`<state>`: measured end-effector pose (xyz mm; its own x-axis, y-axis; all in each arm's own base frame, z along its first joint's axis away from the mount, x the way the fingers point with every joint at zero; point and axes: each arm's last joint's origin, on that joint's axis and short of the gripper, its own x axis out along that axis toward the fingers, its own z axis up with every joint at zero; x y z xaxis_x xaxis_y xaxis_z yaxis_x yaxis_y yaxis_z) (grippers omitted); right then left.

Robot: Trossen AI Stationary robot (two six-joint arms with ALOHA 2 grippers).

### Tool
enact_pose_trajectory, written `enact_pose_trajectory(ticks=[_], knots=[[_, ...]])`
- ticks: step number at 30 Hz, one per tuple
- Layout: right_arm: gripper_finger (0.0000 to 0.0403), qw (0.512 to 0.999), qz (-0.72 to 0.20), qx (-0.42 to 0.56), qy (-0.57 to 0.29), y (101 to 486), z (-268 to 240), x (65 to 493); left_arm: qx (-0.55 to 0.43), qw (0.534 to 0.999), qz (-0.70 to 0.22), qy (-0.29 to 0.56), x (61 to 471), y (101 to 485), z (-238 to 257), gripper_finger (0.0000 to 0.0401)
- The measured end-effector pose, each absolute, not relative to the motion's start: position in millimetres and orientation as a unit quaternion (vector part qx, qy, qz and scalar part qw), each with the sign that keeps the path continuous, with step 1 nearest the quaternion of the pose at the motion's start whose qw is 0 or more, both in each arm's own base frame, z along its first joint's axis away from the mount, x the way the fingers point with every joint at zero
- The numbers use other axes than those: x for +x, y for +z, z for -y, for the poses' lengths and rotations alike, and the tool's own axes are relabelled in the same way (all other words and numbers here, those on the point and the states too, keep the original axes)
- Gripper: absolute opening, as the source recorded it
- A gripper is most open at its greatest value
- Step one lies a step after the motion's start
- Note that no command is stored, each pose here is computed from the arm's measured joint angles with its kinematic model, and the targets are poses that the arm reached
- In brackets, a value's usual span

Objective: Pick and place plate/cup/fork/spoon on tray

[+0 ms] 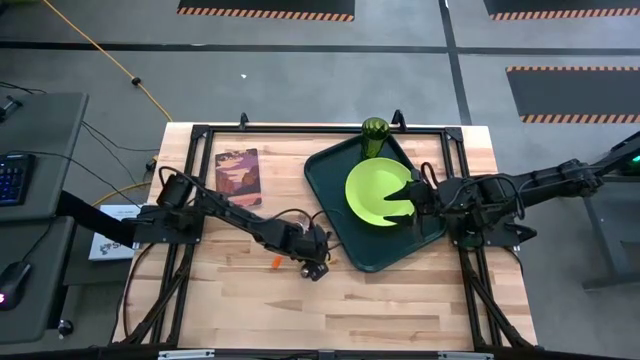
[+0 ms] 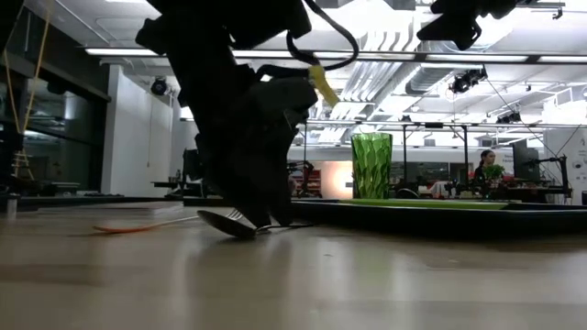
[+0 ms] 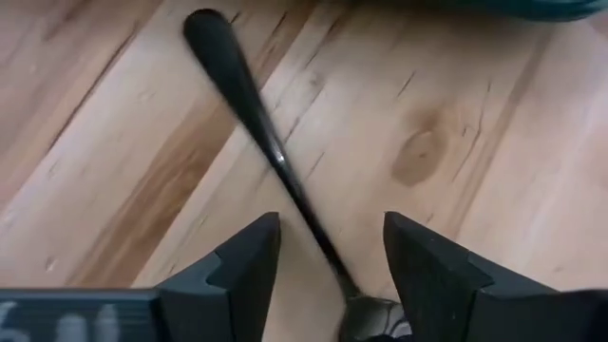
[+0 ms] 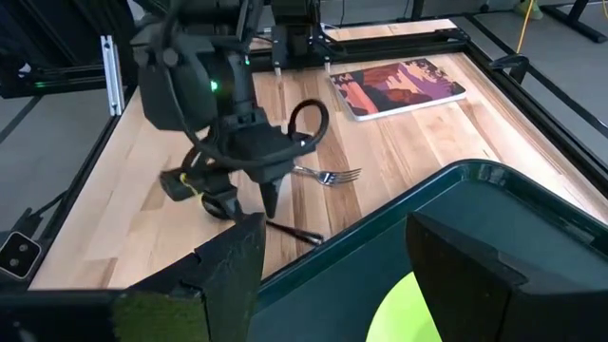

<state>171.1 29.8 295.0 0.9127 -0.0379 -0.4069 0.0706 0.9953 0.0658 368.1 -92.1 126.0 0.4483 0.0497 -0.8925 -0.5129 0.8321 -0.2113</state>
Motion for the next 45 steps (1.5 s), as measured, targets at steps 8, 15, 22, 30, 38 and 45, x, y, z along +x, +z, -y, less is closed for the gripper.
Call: enact_pose_trajectory(ticks=[8,15,22,30,38,45], knots=[[0.0245,0.976,-0.214,0.038,-0.029,292.1,-30.7,175.9,-0.180,0.824,-0.508,0.172,364.2,123.1,93.6,0.0088],[0.0245,0.974,-0.224,0.035,-0.030,288.8,-31.5,179.6,-0.139,0.828,-0.520,0.158,360.1,126.1,94.7,0.0014],[0.0245,0.974,-0.222,0.039,-0.029,289.0,-31.7,179.8,-0.117,0.853,-0.480,0.171,344.1,176.7,88.0,0.0004],[0.0245,0.978,-0.200,0.046,-0.022,287.7,-34.6,191.9,-0.125,0.910,-0.280,0.279,301.9,222.3,78.4,0.0002],[0.0245,0.996,-0.068,0.056,0.023,244.1,-43.9,226.8,-0.217,0.948,0.038,0.230,296.5,229.0,68.2,0.0001],[0.0245,0.996,0.046,0.076,0.023,219.0,-49.5,255.7,-0.196,0.937,0.175,0.229,314.3,230.8,61.5,0.0001]])
